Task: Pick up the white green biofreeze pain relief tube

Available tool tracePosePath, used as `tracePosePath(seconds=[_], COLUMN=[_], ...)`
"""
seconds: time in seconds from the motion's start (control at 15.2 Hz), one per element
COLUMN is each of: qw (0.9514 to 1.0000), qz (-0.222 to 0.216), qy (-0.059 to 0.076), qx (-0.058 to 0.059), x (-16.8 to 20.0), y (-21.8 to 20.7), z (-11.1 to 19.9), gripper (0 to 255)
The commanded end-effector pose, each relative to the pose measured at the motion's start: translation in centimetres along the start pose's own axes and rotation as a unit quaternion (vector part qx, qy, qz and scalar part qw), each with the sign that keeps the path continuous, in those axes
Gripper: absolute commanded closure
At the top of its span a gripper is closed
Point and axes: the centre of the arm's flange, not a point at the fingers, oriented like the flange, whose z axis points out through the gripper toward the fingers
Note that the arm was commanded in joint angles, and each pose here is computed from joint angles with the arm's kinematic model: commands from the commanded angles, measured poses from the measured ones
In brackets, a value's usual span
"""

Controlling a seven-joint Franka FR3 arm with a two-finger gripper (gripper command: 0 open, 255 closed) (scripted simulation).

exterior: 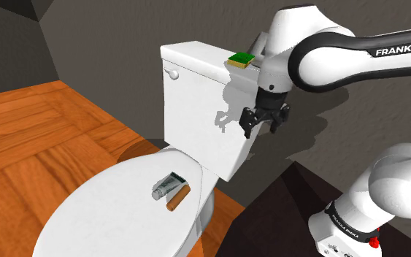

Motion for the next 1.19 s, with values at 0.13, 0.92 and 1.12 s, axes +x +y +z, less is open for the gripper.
tracePosePath(seconds=[0.13, 0.92, 1.12], qw=[0.9987, 0.9808, 0.9730], qz=[0.049, 0.191, 0.226], qy=[-0.009, -0.038, -0.045], qx=[0.003, 0.010, 0.011], x=[0.5, 4.0, 5.3], y=[-4.0, -15.5, -18.2], z=[3.2, 13.3, 15.9], gripper=[0, 0, 0])
